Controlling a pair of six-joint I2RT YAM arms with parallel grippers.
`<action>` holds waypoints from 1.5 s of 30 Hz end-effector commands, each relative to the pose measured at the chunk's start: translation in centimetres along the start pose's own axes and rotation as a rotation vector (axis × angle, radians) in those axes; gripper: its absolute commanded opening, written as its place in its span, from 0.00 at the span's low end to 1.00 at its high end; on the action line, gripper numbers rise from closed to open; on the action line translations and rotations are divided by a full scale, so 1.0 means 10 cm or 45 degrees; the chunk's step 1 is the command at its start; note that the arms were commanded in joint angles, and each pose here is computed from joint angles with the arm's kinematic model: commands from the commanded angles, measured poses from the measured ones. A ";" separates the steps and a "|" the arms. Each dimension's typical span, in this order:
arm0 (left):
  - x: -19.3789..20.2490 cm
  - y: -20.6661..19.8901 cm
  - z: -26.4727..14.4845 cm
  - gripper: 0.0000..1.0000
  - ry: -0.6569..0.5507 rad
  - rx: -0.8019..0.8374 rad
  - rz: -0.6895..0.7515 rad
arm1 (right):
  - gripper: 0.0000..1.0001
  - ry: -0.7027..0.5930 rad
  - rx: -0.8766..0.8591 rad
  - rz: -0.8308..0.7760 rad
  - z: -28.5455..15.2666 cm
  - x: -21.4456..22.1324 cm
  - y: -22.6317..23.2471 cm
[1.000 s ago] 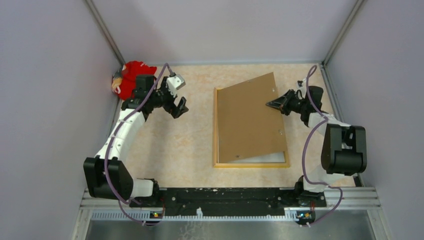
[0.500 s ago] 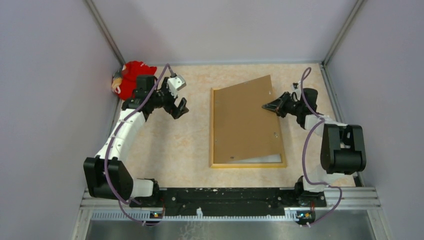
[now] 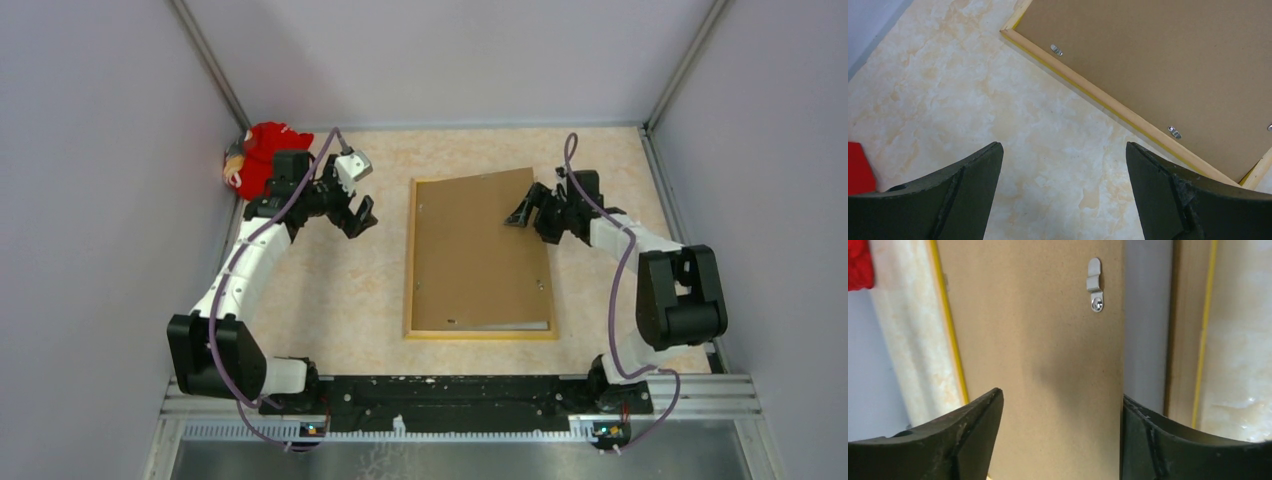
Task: Put the photo into the frame
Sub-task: Turn over the photo frame item on the photo frame.
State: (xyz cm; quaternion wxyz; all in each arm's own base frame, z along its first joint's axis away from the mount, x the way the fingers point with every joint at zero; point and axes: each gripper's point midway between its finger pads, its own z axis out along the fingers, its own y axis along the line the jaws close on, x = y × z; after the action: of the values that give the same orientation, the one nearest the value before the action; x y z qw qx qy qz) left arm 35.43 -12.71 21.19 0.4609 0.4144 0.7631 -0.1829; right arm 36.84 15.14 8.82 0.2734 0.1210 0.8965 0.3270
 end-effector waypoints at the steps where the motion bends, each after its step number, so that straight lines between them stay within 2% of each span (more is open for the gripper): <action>1: 0.02 -0.03 0.03 0.98 0.007 0.026 -0.008 | 0.78 -0.061 0.175 -0.140 -0.07 -0.15 -0.04; 4: 0.02 -0.05 0.04 0.98 0.007 0.035 -0.012 | 0.85 -0.043 0.274 -0.201 -0.05 -0.12 -0.07; 11: 0.11 -0.03 0.08 0.98 0.044 0.022 -0.022 | 0.89 -0.034 0.539 -0.343 -0.09 -0.15 -0.12; 13: 0.13 -0.02 0.09 0.98 0.054 0.023 -0.032 | 0.98 -0.051 0.579 -0.362 -0.14 -0.19 -0.12; 14: 0.14 -0.03 0.10 0.98 0.057 0.028 -0.039 | 0.99 -0.062 0.603 -0.369 -0.16 -0.21 -0.13; 25: 0.22 -0.06 0.19 0.98 0.080 0.075 -0.095 | 0.99 -0.133 0.551 -0.368 -0.29 -0.33 0.07; 28: 0.26 -0.09 0.23 0.98 0.081 0.102 -0.116 | 0.99 -0.234 0.456 -0.385 -0.45 -0.45 0.36; 31: 0.34 -0.16 0.31 0.98 0.084 0.155 -0.166 | 0.99 -0.397 0.171 -0.306 -0.59 -0.53 0.81; 32: 0.37 -0.18 0.34 0.97 0.089 0.173 -0.193 | 0.99 -0.404 0.100 -0.261 -0.61 -0.46 0.87; 34: 0.47 -0.23 0.45 0.92 0.116 0.221 -0.258 | 0.99 -0.335 -0.158 -0.302 -0.57 -0.23 1.10; 36: 0.54 -0.31 0.54 0.90 0.141 0.272 -0.317 | 0.99 -0.275 -0.312 -0.257 -0.51 -0.01 1.24; 40: 0.67 -0.47 0.74 0.87 0.181 0.353 -0.417 | 0.99 -0.193 -0.298 -0.312 -0.32 0.53 1.36; 42: 0.72 -0.49 0.85 0.83 0.194 0.369 -0.466 | 0.95 -0.150 -0.299 -0.349 -0.24 0.79 1.46; 45: 0.81 -0.52 0.99 0.73 0.227 0.408 -0.565 | 0.82 -0.089 -0.363 -0.386 -0.12 1.13 1.63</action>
State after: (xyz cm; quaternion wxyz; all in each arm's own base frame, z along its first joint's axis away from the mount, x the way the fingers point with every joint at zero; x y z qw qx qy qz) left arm 34.27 -17.08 8.89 0.2776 0.3448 0.8362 -0.3237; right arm 28.42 27.19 14.07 0.3438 -0.0235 0.8687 0.3558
